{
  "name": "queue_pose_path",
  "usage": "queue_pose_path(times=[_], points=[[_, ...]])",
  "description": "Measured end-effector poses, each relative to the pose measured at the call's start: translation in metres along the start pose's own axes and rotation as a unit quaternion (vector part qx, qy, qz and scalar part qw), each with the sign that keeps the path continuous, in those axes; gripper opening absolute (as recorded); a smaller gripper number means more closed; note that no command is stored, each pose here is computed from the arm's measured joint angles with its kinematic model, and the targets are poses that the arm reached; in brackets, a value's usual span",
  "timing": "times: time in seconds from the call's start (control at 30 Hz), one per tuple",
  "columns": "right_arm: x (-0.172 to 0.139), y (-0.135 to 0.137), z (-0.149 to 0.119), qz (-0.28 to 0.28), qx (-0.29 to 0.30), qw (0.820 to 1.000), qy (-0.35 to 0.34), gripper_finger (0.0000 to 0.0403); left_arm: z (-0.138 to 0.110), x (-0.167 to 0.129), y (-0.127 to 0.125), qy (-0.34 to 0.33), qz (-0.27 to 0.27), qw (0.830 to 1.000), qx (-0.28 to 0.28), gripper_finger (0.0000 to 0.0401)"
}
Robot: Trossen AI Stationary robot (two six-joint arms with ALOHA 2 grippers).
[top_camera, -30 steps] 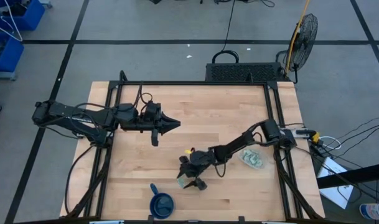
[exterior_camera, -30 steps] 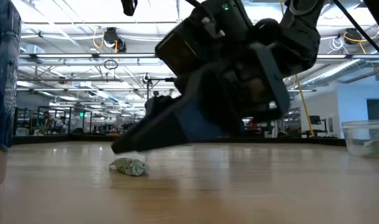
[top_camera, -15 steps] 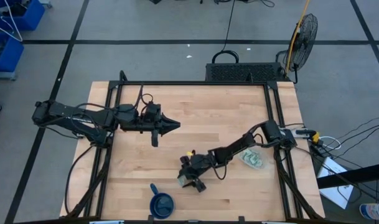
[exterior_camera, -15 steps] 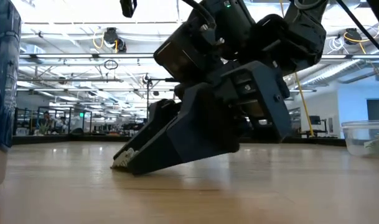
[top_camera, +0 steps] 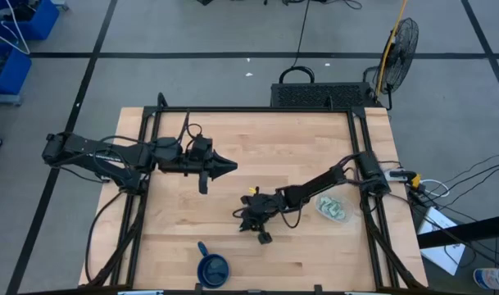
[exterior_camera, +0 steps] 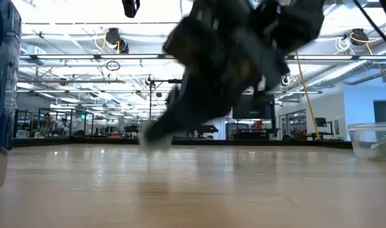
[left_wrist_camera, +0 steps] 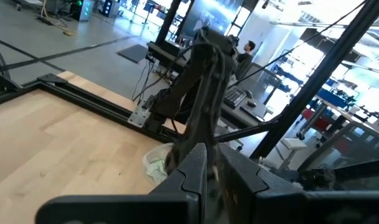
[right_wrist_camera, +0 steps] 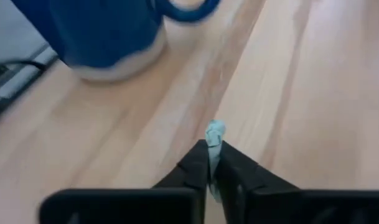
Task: Pick and place Stevia / Truvia into bins
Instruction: Put the green stevia packet into the transparent container, then return to Home Position
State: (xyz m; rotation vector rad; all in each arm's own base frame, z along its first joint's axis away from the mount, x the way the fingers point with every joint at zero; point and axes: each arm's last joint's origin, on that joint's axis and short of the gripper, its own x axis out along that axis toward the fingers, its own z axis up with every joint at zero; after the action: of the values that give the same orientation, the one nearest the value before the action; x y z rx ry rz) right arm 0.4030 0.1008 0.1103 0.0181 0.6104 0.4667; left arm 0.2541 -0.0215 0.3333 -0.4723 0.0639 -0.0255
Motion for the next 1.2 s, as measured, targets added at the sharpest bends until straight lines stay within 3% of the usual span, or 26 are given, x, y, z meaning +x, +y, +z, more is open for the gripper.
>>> queue_pose_path(times=[0.13,0.33,0.53,0.63,0.77,0.9,1.1,1.2], points=[[-0.031,0.004,0.021,-0.004,0.02,0.999,0.033,0.0006,0.0,0.0,0.0,-0.001,0.0,1.0,0.0,0.004],[-0.1,0.022,0.037,-0.021,0.068,0.986,0.149,0.0003,0.0,0.0,0.0,-0.001,0.0,1.0,0.0,0.004],[-0.185,0.051,0.032,-0.064,0.233,0.924,0.295,0.0002,0.0,0.0,0.0,-0.001,0.0,1.0,-0.022,0.004],[-0.216,0.07,0.027,-0.091,0.273,0.894,0.343,0.0003,0.0,0.0,0.0,-0.001,0.0,1.0,-0.026,0.004],[-0.247,0.088,0.02,-0.203,0.291,0.864,0.358,0.0008,0.0,0.0,0.0,0.0,0.001,1.0,-0.025,0.004],[-0.262,0.1,0.017,-0.253,0.301,0.853,0.342,0.0028,0.0,0.0,0.0,0.0,0.001,1.0,-0.013,0.004],[-0.262,0.109,0.012,-0.257,0.295,0.854,0.342,0.0074,0.0,0.0,0.0,0.0,0.001,1.0,-0.007,0.004],[-0.258,0.109,-0.001,-0.265,0.293,0.843,0.366,0.0091,0.0,0.0,0.0,0.0,0.001,1.0,-0.015,0.004]])
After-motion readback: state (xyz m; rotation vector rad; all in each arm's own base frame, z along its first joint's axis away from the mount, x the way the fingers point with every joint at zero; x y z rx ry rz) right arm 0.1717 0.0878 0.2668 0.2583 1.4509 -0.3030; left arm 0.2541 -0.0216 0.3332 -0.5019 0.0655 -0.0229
